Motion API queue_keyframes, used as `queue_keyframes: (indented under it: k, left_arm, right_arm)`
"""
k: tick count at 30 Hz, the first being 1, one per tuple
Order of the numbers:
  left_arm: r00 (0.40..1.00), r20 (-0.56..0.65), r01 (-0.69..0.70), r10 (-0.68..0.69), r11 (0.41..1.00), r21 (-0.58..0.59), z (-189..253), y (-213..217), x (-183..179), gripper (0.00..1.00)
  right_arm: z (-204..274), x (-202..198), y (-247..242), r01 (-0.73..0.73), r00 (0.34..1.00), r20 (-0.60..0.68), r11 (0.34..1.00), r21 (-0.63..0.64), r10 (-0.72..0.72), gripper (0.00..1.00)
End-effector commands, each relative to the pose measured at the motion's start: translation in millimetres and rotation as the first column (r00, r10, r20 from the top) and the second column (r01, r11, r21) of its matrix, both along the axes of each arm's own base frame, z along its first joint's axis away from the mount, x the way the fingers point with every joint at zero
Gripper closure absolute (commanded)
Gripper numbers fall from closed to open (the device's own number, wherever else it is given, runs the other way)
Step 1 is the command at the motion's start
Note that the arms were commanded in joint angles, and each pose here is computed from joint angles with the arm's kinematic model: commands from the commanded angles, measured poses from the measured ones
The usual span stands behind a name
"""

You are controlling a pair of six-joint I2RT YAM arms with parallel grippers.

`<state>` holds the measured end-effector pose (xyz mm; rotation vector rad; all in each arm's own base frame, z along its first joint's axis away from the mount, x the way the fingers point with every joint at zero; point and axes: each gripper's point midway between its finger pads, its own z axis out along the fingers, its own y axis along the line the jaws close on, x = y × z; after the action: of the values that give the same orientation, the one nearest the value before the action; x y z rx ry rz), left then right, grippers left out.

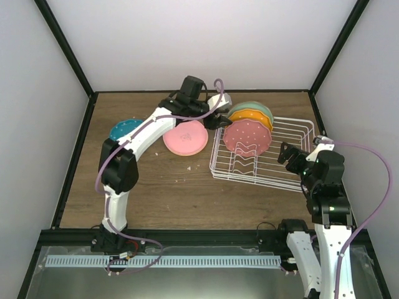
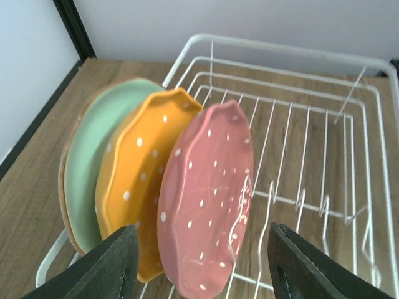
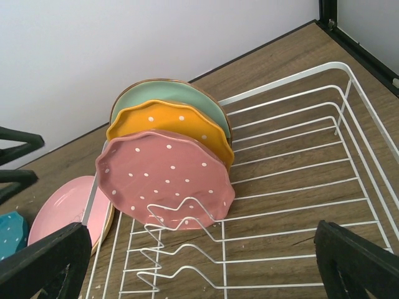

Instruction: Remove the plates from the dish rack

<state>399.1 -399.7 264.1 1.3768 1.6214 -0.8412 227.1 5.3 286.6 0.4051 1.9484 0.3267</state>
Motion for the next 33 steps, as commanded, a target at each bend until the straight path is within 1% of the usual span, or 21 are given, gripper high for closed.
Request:
queue_keyframes:
  k: [1, 8, 16, 21, 27, 29, 33]
  left_arm:
    - [0.990, 0.099, 0.093, -0.101, 0.992, 0.083, -33.8, -5.5, -2.9, 0.42]
    - [0.985, 0.138, 0.085, -0.104, 0.987, 0.136, -60.6, -24.5, -1.0, 0.42]
    - [0.986, 0.150, 0.055, -0.079, 0.986, 0.158, -82.1, -37.1, 9.4, 0.43]
    - [0.986, 0.160, 0.022, -0.048, 0.987, 0.162, -88.2, -41.3, 18.9, 0.43]
    - [0.984, 0.172, 0.013, -0.041, 0.987, 0.162, -90.2, -45.1, 23.5, 0.43]
    - [0.984, 0.172, 0.012, -0.041, 0.986, 0.166, -93.2, -46.3, 24.2, 0.47]
    - [0.984, 0.175, -0.002, -0.024, 0.989, 0.149, -87.3, -49.8, 25.8, 0.71]
  right_arm:
    - [13.5, -6.9, -1.8, 0.006, 0.999, 0.032, 1.000, -0.028, -0.005, 0.00]
    - [18.4, -10.5, -3.7, 0.016, 0.999, 0.037, 0.999, -0.033, -0.014, 0.00]
    - [18.4, -8.4, -2.1, 0.008, 0.999, 0.036, 1.000, -0.028, -0.007, 0.00]
    - [19.0, -8.2, -2.1, 0.008, 0.999, 0.036, 1.000, -0.026, -0.007, 0.00]
    - [17.5, -8.6, -2.7, 0.011, 0.999, 0.032, 1.000, -0.029, -0.010, 0.00]
    - [16.9, -8.6, -2.9, 0.012, 0.999, 0.031, 1.000, -0.029, -0.011, 0.00]
    - [15.9, -8.3, -3.3, 0.014, 1.000, 0.027, 0.999, -0.031, -0.013, 0.00]
